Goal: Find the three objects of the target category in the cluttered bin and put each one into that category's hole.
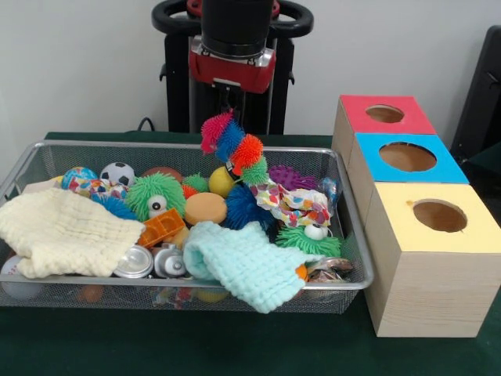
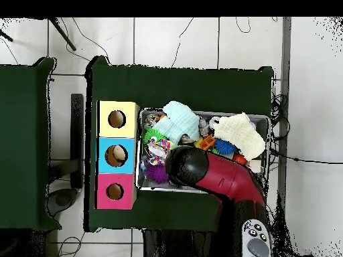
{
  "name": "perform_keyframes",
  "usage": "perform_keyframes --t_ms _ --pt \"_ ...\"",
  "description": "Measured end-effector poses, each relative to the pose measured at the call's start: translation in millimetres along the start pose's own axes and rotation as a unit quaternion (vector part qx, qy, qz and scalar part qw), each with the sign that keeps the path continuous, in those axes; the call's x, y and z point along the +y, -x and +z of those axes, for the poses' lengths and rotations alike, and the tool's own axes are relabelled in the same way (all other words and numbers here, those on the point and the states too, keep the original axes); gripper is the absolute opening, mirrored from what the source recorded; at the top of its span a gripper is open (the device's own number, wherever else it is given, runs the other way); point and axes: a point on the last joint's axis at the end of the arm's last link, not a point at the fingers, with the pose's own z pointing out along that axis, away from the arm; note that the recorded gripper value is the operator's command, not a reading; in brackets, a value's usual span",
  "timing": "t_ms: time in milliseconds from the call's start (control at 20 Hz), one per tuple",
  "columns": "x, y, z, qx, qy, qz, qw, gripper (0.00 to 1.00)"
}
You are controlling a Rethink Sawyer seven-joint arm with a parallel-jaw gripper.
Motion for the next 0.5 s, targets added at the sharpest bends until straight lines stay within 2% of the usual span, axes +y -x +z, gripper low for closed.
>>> perform_keyframes --t_ms 500 --pt "-26 7.9 -3 -0.004 0.008 0.018 0.9998 0.00"
